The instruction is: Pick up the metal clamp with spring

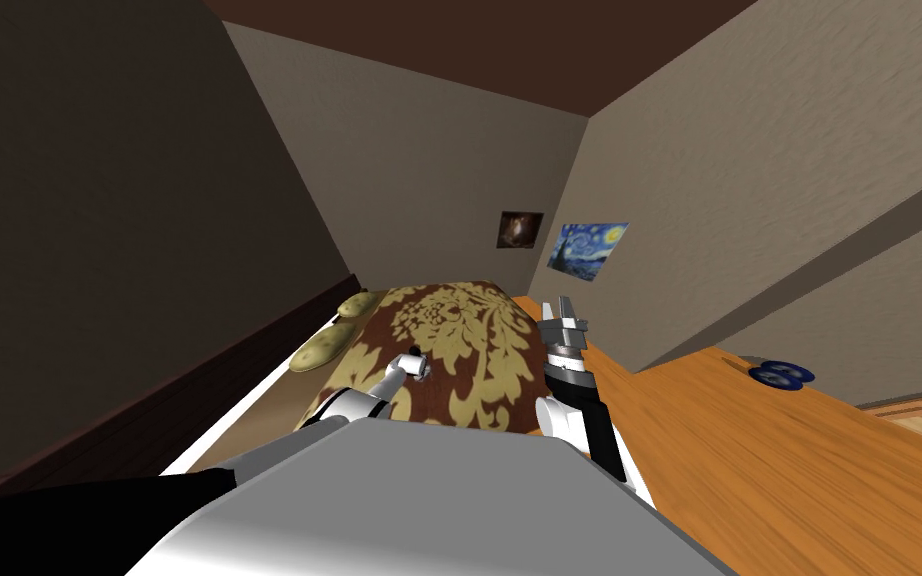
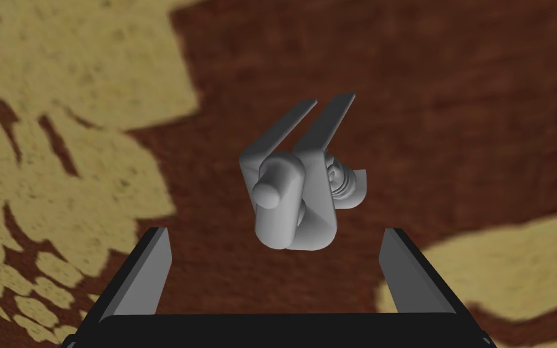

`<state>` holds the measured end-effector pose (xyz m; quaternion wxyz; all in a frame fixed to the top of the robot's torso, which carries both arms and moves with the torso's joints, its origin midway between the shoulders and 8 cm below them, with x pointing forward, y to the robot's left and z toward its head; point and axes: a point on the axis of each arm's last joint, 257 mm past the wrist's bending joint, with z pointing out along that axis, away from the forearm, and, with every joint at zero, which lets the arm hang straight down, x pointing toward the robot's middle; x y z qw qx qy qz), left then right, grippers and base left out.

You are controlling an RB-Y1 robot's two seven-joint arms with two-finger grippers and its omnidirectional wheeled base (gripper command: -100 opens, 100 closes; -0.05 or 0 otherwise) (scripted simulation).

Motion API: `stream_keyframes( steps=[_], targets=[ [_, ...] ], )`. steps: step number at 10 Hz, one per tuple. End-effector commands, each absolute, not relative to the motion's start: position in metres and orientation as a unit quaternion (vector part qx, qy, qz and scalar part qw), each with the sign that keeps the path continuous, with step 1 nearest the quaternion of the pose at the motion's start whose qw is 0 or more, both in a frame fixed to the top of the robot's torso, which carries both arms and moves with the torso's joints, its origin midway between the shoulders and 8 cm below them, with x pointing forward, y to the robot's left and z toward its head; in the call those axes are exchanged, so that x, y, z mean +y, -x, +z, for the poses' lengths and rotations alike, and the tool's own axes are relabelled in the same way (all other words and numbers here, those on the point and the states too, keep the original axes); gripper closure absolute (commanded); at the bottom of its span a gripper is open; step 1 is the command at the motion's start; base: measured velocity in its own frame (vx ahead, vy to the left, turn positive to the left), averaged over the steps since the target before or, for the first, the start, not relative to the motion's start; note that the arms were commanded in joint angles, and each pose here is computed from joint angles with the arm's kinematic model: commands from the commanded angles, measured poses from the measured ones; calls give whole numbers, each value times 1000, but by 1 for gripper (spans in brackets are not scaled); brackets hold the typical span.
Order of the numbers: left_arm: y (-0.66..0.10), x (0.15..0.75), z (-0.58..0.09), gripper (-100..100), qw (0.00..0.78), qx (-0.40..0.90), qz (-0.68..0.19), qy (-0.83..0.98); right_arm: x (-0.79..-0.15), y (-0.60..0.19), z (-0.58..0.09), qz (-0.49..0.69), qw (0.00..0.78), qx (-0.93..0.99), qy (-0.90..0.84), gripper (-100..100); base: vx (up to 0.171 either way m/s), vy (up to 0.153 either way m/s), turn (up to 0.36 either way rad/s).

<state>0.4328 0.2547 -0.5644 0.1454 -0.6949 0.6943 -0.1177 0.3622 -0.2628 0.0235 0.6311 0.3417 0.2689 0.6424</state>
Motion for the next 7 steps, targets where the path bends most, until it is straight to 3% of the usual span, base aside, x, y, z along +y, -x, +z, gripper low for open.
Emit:
stream_keyframes(
  steps=[1, 4, 5, 6, 7],
  targets=[
    [-429, 256, -567, -100, 140, 695, -111, 697, -263, -362, 23, 642, 631, 269, -342, 0, 28, -5, -2],
    [-423, 260, -570, -100, 133, 695, -100, 699, -263, -362, 23, 642, 631, 269, -342, 0, 27, -4, -5],
    [-422, 260, -570, 0, 132, 695, -99, 699, -263, -362, 23, 642, 631, 269, -342, 0, 0, 0, 0],
    [-414, 261, -578, -100, 132, 695, -99, 700, -263, -362, 23, 642, 631, 269, -342, 0, 35, 1, -14],
    [-412, 261, -580, -100, 132, 695, -99, 700, -263, -362, 23, 642, 631, 269, -342, 0, 53, 2, -9]
  ],
)
